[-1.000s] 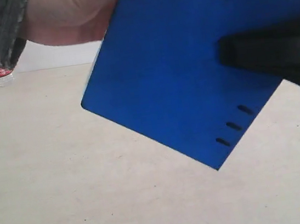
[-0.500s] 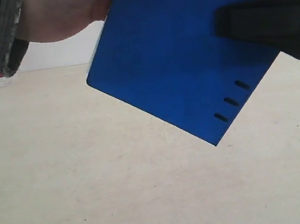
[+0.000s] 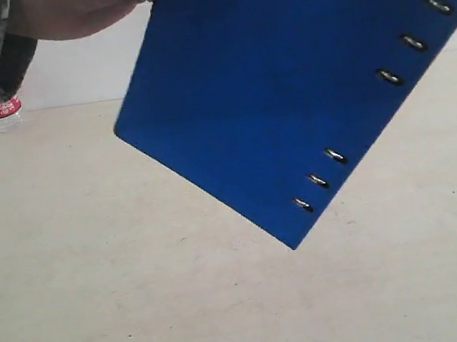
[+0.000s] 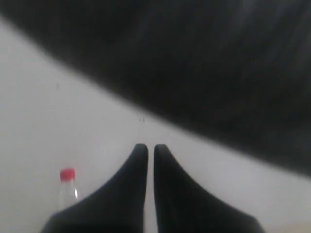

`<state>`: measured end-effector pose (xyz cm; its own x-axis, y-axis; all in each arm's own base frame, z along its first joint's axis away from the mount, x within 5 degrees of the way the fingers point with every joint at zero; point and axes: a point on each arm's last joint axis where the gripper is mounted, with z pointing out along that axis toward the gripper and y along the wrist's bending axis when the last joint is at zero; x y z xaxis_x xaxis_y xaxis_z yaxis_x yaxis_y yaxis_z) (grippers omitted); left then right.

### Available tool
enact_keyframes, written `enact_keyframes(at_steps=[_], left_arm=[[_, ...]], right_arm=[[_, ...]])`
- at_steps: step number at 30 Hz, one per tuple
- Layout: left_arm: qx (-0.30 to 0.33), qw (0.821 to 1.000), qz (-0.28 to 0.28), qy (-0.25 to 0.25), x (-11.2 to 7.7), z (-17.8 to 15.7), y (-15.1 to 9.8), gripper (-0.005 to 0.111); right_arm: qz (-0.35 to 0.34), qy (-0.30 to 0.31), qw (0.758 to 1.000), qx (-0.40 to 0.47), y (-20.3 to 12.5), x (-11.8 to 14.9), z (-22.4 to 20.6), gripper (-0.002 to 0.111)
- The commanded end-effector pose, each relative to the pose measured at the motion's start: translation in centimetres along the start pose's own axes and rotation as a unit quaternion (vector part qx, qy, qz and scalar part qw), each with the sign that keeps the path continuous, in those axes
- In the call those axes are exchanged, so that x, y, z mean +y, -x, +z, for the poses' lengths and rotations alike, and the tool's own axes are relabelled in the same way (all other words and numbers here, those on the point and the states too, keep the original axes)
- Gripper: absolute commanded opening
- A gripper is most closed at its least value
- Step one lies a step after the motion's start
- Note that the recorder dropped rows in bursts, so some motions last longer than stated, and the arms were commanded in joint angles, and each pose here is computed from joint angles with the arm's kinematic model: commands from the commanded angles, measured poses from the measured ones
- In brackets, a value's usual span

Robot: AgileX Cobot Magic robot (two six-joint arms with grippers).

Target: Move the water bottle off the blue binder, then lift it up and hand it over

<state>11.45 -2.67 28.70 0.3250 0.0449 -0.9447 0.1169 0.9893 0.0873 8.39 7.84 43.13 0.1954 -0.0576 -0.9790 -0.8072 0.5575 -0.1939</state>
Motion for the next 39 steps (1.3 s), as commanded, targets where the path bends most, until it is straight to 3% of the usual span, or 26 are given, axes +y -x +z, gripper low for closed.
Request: enact_keyframes(at_steps=[1,4,8,10,12,15,17,21,24,29,39], left_arm=[[-0.034,0.998,0.029,-0.048,0.1,-1.2,4.1,0.004],[-0.039,0.992,0.068,-0.101,0.3,-3.5,6.6,0.004],[-0.037,0.972,0.165,-0.162,0.2,-6.5,7.3,0.004],[-0.010,0.965,0.169,-0.202,-0.1,-7.7,6.6,0.004],[0.037,0.963,0.118,-0.238,-0.6,-8.5,5.3,0.004],[0.094,0.962,0.047,-0.252,-1.2,-8.8,2.9,0.004],[0.106,0.964,0.042,-0.240,-1.3,-8.5,1.1,0.004],[0.107,0.973,0.038,-0.201,-1.4,-8.2,-2.4,0.004],[0.134,0.971,0.023,-0.198,-1.6,-8.4,-4.6,0.004],[0.177,0.961,-0.103,-0.187,-2.0,-8.8,-5.9,0.004],[0.189,0.956,-0.118,-0.191,-2.1,-8.9,-6.0,0.004]], right_arm=[[-0.059,-0.070,0.996,0.012,2.0,3.0,-3.8,0.000],[-0.085,-0.113,0.990,0.022,2.0,5.8,-6.9,0.000],[-0.100,-0.160,0.982,-0.013,2.0,9.4,-10.6,0.000],[-0.082,-0.167,0.982,-0.041,1.4,11.3,-12.2,0.000],[-0.025,-0.163,0.985,-0.053,-0.1,12.1,-12.6,0.000],[0.073,-0.131,0.988,0.019,-3.9,11.0,-10.8,0.000],[0.098,-0.138,0.985,0.035,-6.6,9.7,-9.6,0.000],[0.169,-0.233,0.958,-0.009,-12.1,6.0,-8.0,0.000],[0.195,-0.302,0.933,-0.021,-15.5,4.4,-7.9,0.000],[0.257,-0.326,0.909,0.032,-21.7,4.1,-7.6,0.000],[0.214,-0.308,0.920,0.115,-23.4,4.7,-7.6,0.000]])
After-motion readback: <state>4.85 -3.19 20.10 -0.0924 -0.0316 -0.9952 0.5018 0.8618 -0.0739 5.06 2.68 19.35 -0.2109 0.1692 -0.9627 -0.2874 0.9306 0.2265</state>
